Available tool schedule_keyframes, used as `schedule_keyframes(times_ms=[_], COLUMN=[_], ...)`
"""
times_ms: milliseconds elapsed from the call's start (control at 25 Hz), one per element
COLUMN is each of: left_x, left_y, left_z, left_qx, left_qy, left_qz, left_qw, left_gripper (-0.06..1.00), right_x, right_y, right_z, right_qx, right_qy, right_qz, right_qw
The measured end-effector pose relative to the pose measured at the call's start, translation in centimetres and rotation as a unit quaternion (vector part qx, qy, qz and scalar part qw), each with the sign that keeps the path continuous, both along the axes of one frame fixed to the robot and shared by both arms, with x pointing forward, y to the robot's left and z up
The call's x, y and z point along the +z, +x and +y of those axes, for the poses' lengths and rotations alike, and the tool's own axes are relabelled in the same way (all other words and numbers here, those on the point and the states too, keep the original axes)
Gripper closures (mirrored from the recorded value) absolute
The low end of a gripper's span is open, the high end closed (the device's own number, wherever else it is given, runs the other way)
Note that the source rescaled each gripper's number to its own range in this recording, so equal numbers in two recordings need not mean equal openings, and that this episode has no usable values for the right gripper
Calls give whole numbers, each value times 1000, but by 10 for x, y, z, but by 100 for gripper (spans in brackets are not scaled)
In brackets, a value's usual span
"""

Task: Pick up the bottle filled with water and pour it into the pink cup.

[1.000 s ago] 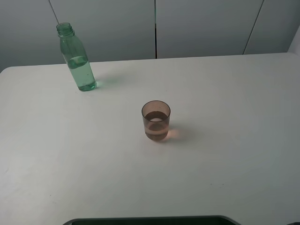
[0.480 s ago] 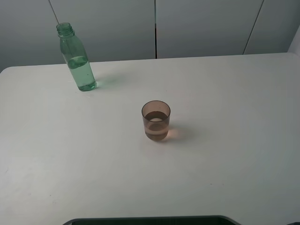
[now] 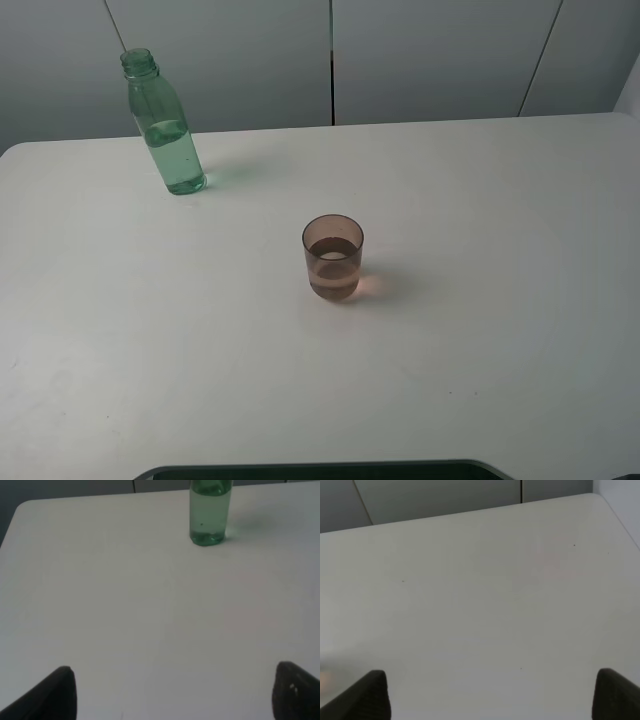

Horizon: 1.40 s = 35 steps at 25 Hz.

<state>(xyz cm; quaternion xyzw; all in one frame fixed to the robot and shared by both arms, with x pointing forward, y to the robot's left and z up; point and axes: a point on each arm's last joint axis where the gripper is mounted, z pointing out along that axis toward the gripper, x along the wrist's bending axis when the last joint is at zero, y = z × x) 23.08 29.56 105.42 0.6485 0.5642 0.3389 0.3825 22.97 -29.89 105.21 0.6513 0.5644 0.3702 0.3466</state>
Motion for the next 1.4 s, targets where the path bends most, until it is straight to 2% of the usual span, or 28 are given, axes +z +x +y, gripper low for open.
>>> schedule_keyframes(times_ms=[1400], left_x=[0], left_y=[0], left_z=[0], left_qx=[1], left_qy=[-1], left_qz=[-7], left_qw=[1000], left_gripper=[-6], right_x=[0], right_y=[0], right_z=[0], right_qx=[0], right_qy=[0], right_qz=[0], right_qw=[1000])
